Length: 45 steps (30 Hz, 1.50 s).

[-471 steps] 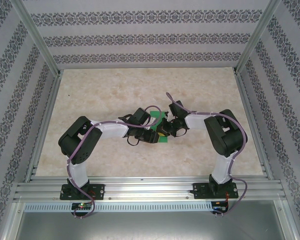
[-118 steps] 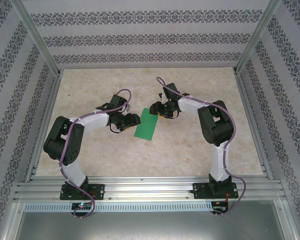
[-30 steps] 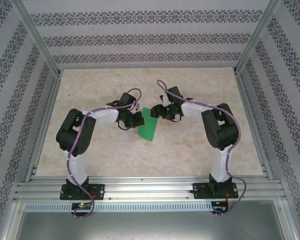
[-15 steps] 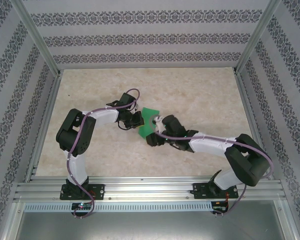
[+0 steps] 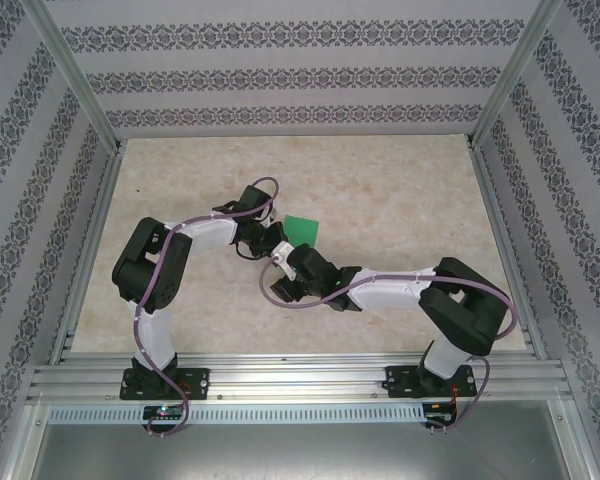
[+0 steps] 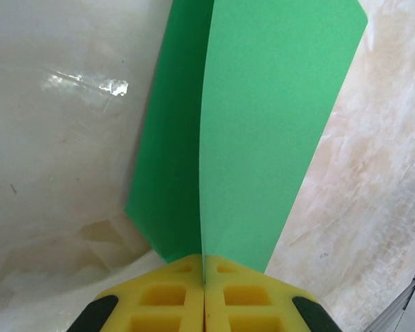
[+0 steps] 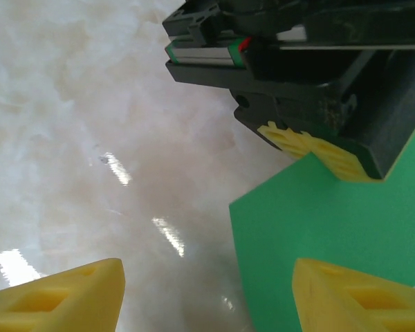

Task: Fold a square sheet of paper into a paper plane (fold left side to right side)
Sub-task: Third fold the triangle at the center of the table.

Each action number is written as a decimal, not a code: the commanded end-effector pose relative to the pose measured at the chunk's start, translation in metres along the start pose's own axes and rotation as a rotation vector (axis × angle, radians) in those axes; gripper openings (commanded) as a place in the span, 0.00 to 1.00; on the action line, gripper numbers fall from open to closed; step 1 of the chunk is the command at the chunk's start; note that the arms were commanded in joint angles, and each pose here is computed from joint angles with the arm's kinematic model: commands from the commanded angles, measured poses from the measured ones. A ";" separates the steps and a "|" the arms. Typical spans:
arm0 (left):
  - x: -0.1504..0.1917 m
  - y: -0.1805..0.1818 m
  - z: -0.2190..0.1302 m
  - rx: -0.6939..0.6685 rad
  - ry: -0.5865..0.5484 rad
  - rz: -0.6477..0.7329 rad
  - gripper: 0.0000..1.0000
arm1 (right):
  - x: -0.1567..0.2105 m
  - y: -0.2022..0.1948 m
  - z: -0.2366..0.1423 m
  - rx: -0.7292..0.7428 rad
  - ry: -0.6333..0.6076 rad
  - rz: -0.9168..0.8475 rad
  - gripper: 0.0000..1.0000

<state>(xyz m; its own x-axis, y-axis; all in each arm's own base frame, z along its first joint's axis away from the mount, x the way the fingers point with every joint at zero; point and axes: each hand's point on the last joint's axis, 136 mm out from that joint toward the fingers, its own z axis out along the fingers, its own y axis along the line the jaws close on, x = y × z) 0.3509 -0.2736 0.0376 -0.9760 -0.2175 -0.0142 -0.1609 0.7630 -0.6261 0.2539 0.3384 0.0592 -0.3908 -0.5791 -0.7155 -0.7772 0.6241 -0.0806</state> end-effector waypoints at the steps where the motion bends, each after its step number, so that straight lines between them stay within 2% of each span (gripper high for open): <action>1: 0.002 -0.008 -0.001 0.029 -0.001 0.009 0.08 | -0.011 -0.007 0.009 0.073 -0.006 -0.077 0.66; 9: 0.003 -0.008 -0.001 0.030 0.004 0.009 0.08 | -0.017 -0.011 0.020 0.105 -0.006 -0.093 0.57; 15: 0.003 -0.007 0.000 0.024 0.006 0.009 0.08 | -0.016 -0.009 0.020 0.099 0.000 -0.103 0.45; 20: 0.003 -0.005 0.001 0.020 0.008 0.006 0.09 | -0.017 -0.008 0.018 0.095 0.000 -0.105 0.30; 25: 0.004 -0.004 0.001 0.014 0.009 0.006 0.09 | -0.018 -0.006 0.016 0.088 -0.001 -0.106 0.20; 31: 0.004 -0.004 0.000 0.008 0.009 0.010 0.12 | -0.016 -0.004 0.015 0.072 0.007 -0.106 0.00; 35: 0.003 -0.003 -0.003 0.001 0.004 0.016 0.15 | -0.014 -0.003 0.015 0.069 0.011 -0.105 0.00; 37: 0.003 -0.003 -0.006 -0.007 0.001 0.023 0.20 | -0.012 -0.003 0.015 0.066 0.013 -0.103 0.00; 45: -0.007 0.006 -0.043 -0.048 -0.053 0.046 0.54 | -0.006 -0.007 0.012 0.041 0.006 -0.058 0.00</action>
<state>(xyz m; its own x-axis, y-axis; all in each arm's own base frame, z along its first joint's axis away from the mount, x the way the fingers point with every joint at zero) 0.3474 -0.2595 0.0462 -0.9778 -0.2073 -0.0320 -0.1474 0.7878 -0.5980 0.2691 0.3438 0.0486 -0.3343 -0.6558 -0.6769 -0.7774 0.5979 -0.1953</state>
